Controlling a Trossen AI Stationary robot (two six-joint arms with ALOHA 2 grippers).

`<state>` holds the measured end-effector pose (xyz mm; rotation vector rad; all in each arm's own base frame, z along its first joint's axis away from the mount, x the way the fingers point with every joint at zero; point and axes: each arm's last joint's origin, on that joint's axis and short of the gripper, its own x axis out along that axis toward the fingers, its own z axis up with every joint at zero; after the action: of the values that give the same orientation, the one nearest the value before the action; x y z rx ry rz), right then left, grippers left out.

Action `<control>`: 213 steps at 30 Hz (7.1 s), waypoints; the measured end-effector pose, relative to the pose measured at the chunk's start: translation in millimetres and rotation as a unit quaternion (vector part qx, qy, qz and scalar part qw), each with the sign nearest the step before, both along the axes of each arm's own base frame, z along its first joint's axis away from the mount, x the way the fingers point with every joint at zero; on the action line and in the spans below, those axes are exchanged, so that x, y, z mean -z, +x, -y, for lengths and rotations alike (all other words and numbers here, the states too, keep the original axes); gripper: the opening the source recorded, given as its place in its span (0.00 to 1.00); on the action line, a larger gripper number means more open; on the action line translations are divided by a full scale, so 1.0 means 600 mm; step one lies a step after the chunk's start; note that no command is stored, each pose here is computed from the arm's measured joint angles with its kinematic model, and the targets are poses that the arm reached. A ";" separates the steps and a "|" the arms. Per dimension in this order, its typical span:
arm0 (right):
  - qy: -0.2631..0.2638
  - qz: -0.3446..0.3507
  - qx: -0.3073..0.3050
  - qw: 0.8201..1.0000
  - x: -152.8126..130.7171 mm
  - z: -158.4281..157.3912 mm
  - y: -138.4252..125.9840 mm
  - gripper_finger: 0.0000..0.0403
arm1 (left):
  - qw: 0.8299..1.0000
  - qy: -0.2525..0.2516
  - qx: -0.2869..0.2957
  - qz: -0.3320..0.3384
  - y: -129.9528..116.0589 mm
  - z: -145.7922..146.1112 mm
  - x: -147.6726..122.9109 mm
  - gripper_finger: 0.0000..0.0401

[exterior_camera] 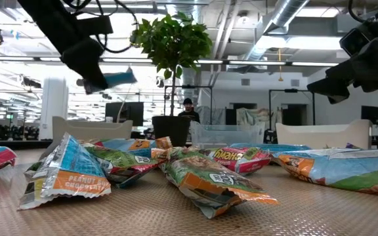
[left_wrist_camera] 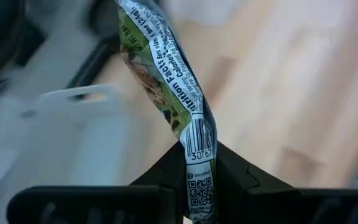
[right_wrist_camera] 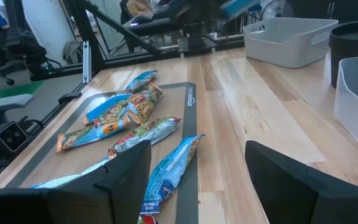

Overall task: Pick and place Granola Bars by type
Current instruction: Put the blue granola bar into the gray bin, then put the red granola bar into the transparent bin

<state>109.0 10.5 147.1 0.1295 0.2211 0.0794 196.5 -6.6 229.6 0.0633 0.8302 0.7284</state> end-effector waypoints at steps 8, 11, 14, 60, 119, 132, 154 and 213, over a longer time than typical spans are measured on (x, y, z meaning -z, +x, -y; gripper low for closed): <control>0.000 0.000 0.000 1.000 0.000 0.000 0.000 0.63 | 0.992 0.002 -0.124 -0.012 -0.065 -0.069 -0.027 0.12; 0.000 0.000 0.000 1.000 0.000 0.000 0.000 0.63 | 0.988 -0.003 -0.151 -0.026 -0.074 -0.087 -0.026 0.12; 0.000 0.000 0.000 1.000 0.000 0.000 0.000 0.63 | 0.985 0.001 -0.170 -0.042 -0.077 -0.106 -0.019 0.12; 0.000 0.000 0.000 1.000 0.000 0.000 0.000 0.63 | 0.931 -0.144 0.329 0.059 -0.015 0.037 0.047 0.53; 0.000 0.000 0.000 1.000 0.000 0.000 0.000 0.63 | 0.866 -0.143 0.473 -0.082 0.034 0.248 0.117 0.09; 0.000 0.000 0.000 1.000 0.000 0.000 0.000 0.63 | 0.907 0.009 0.381 0.179 0.089 0.161 -0.008 0.09; 0.000 0.000 0.000 1.000 0.000 0.000 0.000 0.63 | 0.924 0.248 0.285 0.053 0.324 -0.052 0.028 0.09; 0.000 0.000 0.000 1.000 0.000 0.000 0.000 0.63 | 0.961 0.148 0.214 -0.099 0.462 -0.229 -0.016 0.59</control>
<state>109.1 10.5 147.2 0.1295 0.2208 0.0800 473.8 130.9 239.4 0.5757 0.8535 0.4343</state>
